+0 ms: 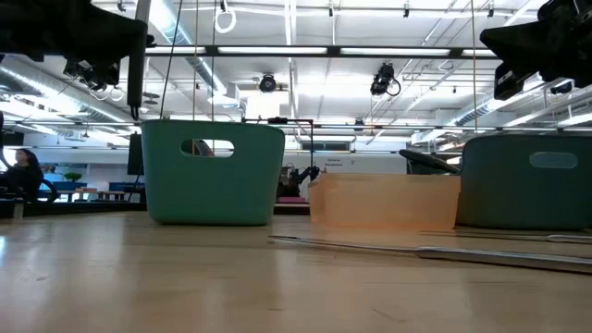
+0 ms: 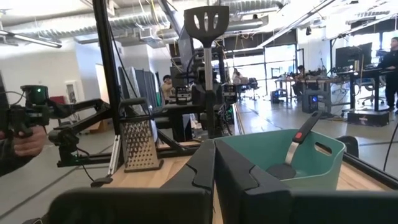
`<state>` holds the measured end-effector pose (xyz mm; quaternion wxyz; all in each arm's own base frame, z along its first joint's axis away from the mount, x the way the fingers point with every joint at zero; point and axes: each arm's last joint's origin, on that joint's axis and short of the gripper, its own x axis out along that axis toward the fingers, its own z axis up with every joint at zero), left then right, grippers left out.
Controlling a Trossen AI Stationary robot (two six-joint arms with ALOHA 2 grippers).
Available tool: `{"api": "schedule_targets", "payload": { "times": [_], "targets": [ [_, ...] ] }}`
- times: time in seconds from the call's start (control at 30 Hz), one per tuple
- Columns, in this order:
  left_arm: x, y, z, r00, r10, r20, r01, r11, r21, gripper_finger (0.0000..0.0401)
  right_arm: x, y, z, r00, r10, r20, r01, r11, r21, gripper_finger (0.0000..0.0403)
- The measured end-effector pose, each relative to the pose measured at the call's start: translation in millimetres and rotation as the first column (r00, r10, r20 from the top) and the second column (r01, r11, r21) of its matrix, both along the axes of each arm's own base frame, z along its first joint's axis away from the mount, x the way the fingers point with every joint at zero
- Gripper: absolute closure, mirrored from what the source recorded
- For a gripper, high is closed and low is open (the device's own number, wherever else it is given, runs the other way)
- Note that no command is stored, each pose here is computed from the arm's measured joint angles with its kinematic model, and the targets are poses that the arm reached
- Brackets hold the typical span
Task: Pick & Place Kitchen Items
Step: Put the black spatula into the green bin
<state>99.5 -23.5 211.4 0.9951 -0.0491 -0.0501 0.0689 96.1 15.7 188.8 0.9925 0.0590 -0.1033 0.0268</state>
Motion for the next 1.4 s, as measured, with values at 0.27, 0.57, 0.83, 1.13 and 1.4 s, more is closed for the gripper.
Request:
{"api": "schedule_targets", "payload": {
  "times": [0.27,0.57,0.83,1.13,1.4],
  "targets": [
    [-6.5,6.2,39.1,0.987,0.151,0.046,-0.154,0.986,0.06,0.0317,0.0,0.0,0.1,1.0,-0.001,0.001,0.001,1.0,-0.004,0.0389],
    [3.6,21.3,128.6,0.735,0.674,-0.073,-0.613,0.707,0.352,0.0317,0.0,-0.1,0.1,1.0,-0.004,0.001,0.004,1.0,-0.004,0.0389],
    [41.0,53.2,151.0,0.391,0.909,-0.146,-0.551,0.358,0.754,0.0317,0.0,-0.1,0.1,1.0,-0.003,0.001,0.003,1.0,0.001,0.0389],
    [51.3,105.6,131.0,0.118,0.966,-0.23,-0.225,0.252,0.941,0.0317,0.0,-0.1,0.0,1.0,0.001,-0.001,-0.001,1.0,0.017,0.0389],
    [46.2,130.4,118.3,0.031,0.957,-0.29,0.07,0.287,0.955,0.0317,0.1,-0.1,-0.6,1.0,0.001,-0.007,-0.001,1.0,0.013,0.0389]
  ]
}}
